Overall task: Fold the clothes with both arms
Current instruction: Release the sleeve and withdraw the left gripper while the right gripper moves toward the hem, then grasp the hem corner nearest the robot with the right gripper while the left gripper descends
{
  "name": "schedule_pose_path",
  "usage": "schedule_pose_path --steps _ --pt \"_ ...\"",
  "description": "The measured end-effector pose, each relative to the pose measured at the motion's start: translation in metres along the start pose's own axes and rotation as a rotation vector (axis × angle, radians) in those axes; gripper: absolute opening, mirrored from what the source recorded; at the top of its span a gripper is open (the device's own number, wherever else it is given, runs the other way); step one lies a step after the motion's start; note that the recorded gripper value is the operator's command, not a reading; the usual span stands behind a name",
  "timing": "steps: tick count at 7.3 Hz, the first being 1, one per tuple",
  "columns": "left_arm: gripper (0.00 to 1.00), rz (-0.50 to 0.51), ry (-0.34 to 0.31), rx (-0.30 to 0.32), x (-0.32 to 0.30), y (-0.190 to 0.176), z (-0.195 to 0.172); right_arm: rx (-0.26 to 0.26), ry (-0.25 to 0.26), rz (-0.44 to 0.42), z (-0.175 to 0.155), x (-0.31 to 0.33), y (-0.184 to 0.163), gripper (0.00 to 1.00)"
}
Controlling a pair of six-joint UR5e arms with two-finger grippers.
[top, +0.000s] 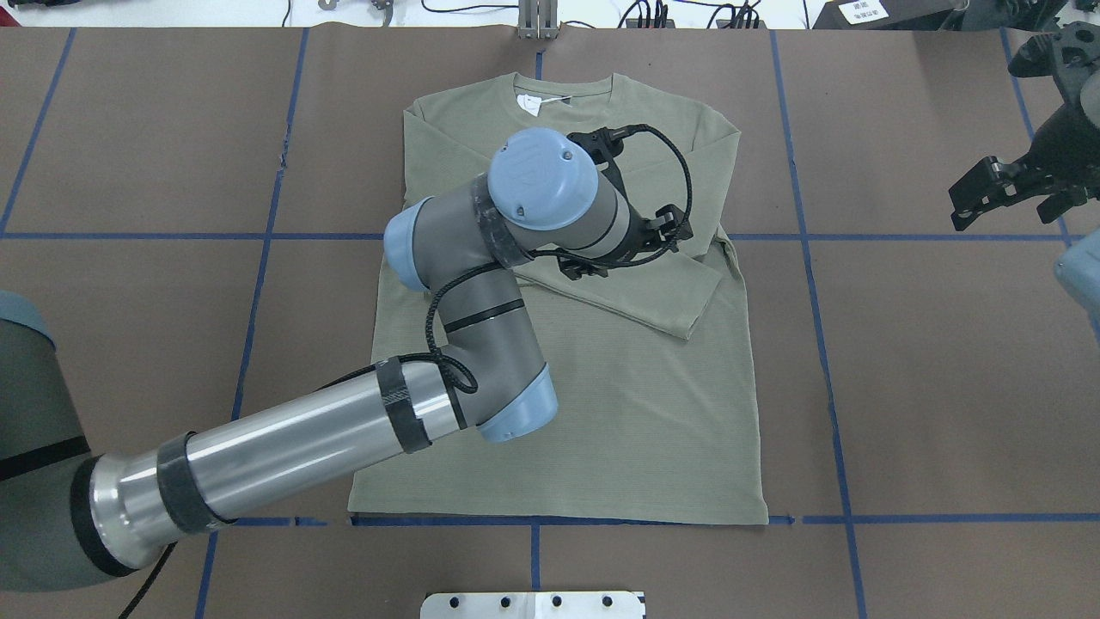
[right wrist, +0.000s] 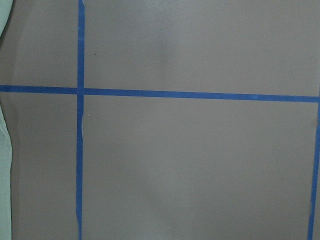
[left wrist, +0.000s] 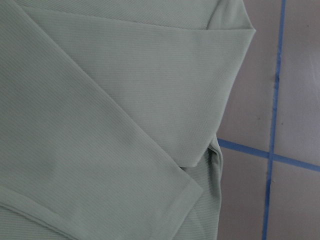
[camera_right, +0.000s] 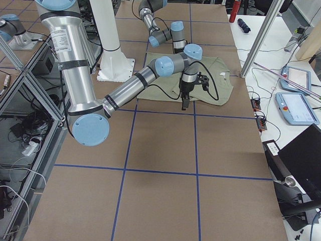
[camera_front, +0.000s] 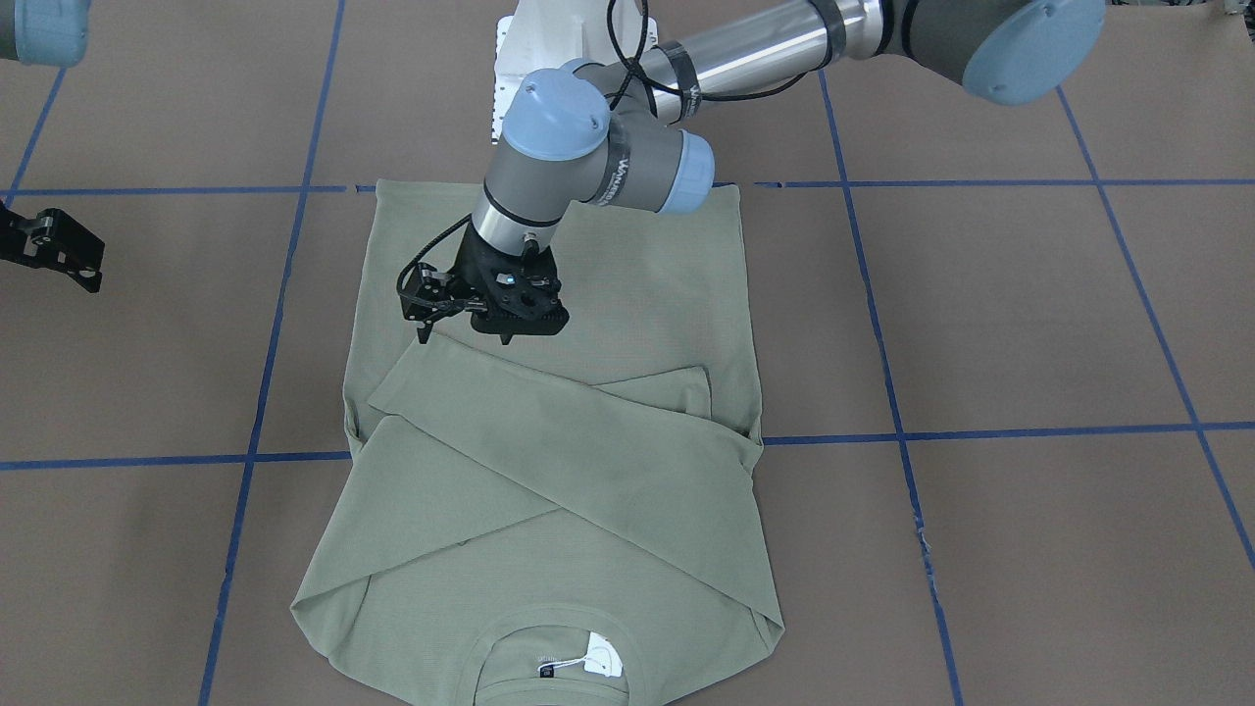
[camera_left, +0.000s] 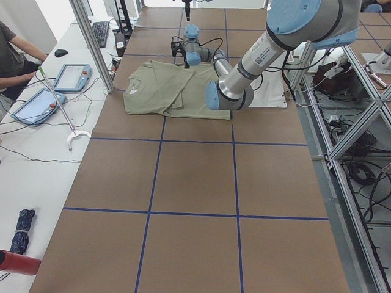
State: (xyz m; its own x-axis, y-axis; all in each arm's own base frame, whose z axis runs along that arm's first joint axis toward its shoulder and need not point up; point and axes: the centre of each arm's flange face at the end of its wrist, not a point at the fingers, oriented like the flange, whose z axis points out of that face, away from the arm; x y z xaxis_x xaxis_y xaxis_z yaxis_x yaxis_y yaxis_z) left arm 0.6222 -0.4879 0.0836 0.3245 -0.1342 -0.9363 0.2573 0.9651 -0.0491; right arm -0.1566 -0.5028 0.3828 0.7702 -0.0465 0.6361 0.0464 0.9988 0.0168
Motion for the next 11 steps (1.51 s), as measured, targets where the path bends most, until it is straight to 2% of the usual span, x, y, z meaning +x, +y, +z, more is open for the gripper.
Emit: schedule_pose_path --steps 1,3,5,8,9,11 --pt "1.00 0.057 -0.041 0.012 -0.028 -0.006 -0.022 0.014 -0.018 0.007 0.004 -0.016 0.004 1.00" --pt "1.00 0.198 -0.134 0.035 -0.106 -0.022 -0.071 0.046 -0.086 0.058 0.014 -0.066 0.022 1.00" --pt "1.00 0.312 -0.198 0.042 -0.187 -0.027 -0.112 0.053 -0.133 0.102 0.031 -0.134 0.062 1.00" --pt "1.00 0.399 -0.219 0.051 -0.246 -0.019 -0.160 0.060 -0.153 0.131 0.093 -0.235 0.160 1.00" --pt "1.00 0.399 -0.231 0.049 -0.258 -0.018 -0.164 0.059 -0.142 0.145 0.116 -0.252 0.194 1.00" --pt "1.00 0.392 -0.234 0.052 -0.265 -0.016 -0.169 0.051 -0.109 0.142 0.152 -0.249 0.238 1.00"
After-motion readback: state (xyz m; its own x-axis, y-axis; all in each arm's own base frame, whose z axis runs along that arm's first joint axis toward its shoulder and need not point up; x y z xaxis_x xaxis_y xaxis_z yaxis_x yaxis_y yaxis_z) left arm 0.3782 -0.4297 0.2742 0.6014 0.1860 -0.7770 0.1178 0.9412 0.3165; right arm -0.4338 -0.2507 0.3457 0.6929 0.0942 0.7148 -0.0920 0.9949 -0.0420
